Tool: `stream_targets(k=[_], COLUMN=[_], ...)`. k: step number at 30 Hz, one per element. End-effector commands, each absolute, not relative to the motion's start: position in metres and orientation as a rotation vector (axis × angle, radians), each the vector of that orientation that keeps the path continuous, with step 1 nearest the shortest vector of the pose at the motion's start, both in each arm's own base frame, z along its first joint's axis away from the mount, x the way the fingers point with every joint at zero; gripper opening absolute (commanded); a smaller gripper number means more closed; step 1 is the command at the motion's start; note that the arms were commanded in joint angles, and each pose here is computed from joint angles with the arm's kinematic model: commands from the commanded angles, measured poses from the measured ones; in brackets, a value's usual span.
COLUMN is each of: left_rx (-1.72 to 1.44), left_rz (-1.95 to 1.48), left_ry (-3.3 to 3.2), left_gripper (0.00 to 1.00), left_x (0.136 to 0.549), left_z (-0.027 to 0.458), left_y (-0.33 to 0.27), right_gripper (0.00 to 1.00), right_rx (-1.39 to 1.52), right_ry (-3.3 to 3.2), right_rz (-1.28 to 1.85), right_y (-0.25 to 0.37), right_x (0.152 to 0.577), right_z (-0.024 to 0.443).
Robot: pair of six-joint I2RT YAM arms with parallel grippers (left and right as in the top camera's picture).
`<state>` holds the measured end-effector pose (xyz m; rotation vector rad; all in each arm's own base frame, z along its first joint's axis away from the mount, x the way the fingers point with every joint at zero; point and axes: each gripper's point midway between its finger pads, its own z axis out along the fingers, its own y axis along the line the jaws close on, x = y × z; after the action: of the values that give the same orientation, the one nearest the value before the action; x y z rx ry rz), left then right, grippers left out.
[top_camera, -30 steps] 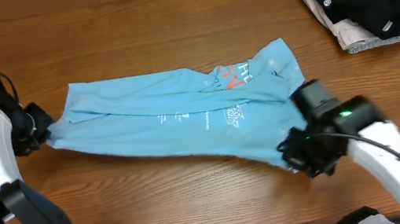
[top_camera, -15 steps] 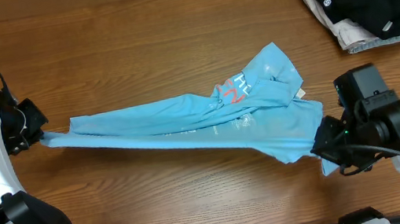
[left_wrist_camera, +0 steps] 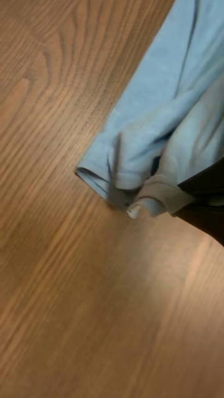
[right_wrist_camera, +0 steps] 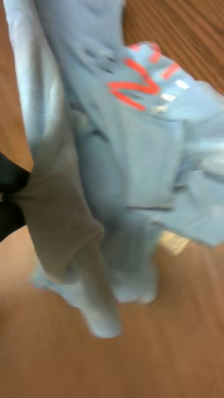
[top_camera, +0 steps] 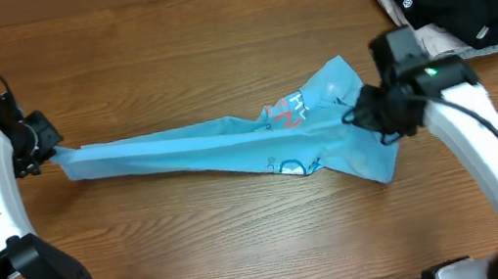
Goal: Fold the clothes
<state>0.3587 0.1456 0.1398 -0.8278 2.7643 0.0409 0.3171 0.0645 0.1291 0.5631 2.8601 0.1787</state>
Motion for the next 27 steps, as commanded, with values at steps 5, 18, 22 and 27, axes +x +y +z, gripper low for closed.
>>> stream_targets(k=[5,18,22,27], left_rx=[-0.797,-0.738,-0.719,-0.717], left_rz=[0.093,-0.018,-0.019,-0.020], left_ry=[2.733,2.615,2.612,2.664], left_gripper=[0.04,0.46,1.00,1.00], left_x=[0.362,0.396,0.398,0.389], left_z=[0.103,0.083,0.084,0.085], left_y=[0.145,0.138,0.135,0.133], right_gripper=[0.04,0.22,0.47,0.53], right_rx=[0.494,0.454,0.453,0.459], right_ry=[2.789,2.743,2.731,2.778], right_rz=[0.134,0.148,0.158,0.140], right_y=[0.051,0.054,0.055,0.054], right_x=[0.372,0.405,0.409,0.401], right_z=[0.099,0.074,0.078,0.098])
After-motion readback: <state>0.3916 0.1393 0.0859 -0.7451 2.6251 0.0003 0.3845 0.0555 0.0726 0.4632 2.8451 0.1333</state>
